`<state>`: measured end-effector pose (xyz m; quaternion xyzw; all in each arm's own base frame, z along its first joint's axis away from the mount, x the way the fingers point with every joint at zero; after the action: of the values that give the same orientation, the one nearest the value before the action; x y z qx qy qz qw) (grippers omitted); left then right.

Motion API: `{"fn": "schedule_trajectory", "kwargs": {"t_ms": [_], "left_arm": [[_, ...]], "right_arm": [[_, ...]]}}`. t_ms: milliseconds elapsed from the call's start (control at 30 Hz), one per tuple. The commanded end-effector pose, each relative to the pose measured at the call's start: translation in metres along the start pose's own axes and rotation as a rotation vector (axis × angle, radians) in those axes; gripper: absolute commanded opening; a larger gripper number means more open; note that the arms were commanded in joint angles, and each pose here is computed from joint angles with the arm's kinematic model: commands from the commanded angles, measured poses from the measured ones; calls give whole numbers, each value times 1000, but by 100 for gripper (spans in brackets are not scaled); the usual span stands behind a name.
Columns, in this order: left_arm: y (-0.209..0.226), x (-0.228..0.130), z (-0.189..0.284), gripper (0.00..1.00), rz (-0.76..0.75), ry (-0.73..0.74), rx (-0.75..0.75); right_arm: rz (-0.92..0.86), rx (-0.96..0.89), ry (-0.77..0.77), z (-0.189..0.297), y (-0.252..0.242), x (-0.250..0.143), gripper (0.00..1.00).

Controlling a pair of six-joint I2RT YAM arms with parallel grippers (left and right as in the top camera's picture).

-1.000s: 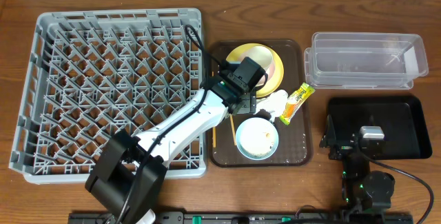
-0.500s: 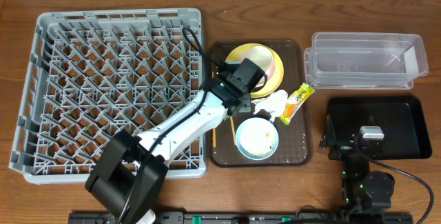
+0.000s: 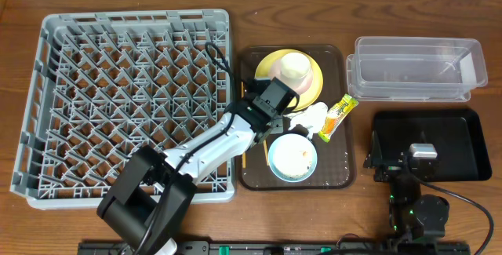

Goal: Sort waste into correct bins and load items into the dishwasher rack

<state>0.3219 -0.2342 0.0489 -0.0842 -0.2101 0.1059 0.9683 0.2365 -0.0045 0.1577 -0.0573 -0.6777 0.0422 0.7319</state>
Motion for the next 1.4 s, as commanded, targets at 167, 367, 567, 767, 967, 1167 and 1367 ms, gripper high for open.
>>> {"fn": "schedule_trajectory", "kwargs": {"t_ms": [167,367,567,767,967,1167,1367], "left_arm": [[9,-11,-27,32,3,11,44],[16,-21,-52,30,-4,33,80],[17,-20,-54,7,-7,27,93],[-3,4,-26,6,-75,-38,16],[-16,40,35,6,-96,-182,-59],[-9,68,102,6,-89,-300,-120],[28,88,126,6,-13,-325,-80]], "right_arm": [[6,-14,0,0,-3,0,99],[6,-14,0,0,-3,0,99],[6,-14,0,0,-3,0,99],[6,-14,0,0,-3,0,99],[6,-14,0,0,-3,0,99],[6,-14,0,0,-3,0,99],[6,-14,0,0,-3,0,99]]}}
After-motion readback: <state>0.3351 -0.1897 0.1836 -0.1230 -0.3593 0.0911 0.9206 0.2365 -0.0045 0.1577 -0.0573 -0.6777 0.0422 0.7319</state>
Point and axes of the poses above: each gripper's point midway between its finger pads, its own z axis back along the fingers, its own y axis along the line the jaws close on, x = y × z, the point moved 1 cm from there along z, back along the fingers, and after that the axes turned 9 degrees about z, right-handed, at the moved point
